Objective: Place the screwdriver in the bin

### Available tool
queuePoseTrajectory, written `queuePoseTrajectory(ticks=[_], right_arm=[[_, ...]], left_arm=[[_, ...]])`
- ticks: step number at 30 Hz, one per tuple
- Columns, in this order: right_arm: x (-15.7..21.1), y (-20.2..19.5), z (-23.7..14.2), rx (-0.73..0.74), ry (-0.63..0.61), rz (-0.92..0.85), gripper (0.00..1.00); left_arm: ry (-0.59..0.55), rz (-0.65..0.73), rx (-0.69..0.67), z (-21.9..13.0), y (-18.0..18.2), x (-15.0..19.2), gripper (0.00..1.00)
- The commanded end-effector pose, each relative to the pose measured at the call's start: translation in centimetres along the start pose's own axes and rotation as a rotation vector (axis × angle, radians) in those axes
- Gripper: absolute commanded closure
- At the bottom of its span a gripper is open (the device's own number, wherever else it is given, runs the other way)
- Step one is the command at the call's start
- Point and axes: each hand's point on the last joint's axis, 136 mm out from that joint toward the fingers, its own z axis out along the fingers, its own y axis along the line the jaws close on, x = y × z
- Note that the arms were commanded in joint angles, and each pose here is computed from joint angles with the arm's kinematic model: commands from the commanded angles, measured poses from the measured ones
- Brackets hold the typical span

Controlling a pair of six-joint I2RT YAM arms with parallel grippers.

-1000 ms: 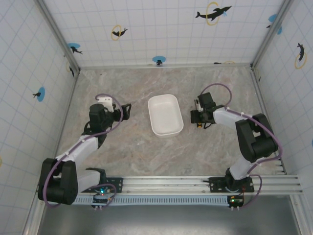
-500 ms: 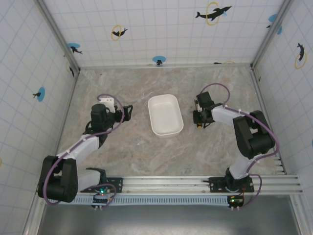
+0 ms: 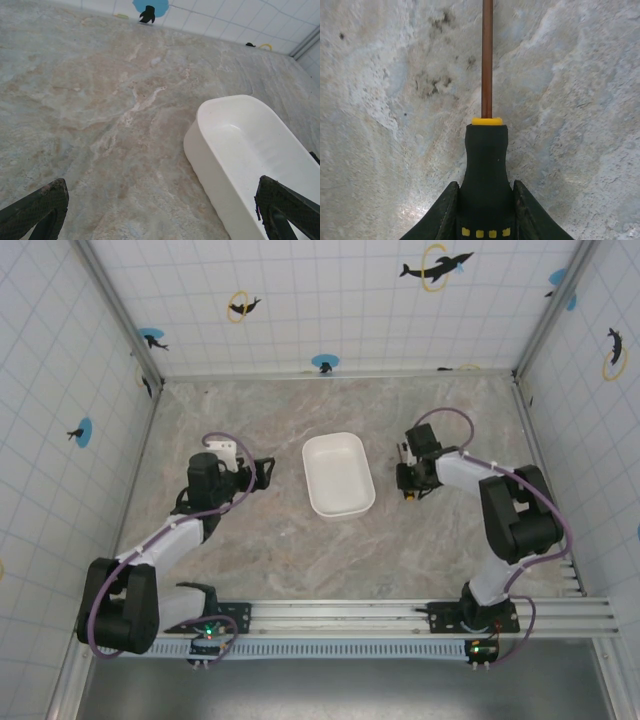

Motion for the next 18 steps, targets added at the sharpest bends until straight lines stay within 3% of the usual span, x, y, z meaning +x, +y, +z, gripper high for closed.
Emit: queuePoseTrajectory(ticks=[1, 6, 10, 14, 18], right_arm=[[-5.2, 1.5, -4.7, -0.145, -0.139, 0.08, 1.0], [-11.3, 4.0, -11.2, -0.323, -0.343, 0.205, 1.0], [-14.0, 7.1, -15.4, -0.336, -0.482, 0.23, 1.0], [-13.5, 11.5, -16.7, -0.315, -0.538, 0.197, 1.0], [-11.1, 14.7, -15.7, -0.264, -0.531, 0.157, 1.0]], left_arm=[[-0.011, 0.004, 0.031, -0.2, -0.9, -0.7, 0.02], [-0.018, 0.003, 0.033, -0.3, -1.0, -1.0, 0.02], [-0.025, 0.002, 0.036, -0.4, -1.2, -1.2, 0.02], [-0.023, 0.005, 0.036, -0.4, -1.2, -1.2, 0.02], [-0.017, 0.005, 0.029, -0.3, -1.1, -1.0, 0.02]])
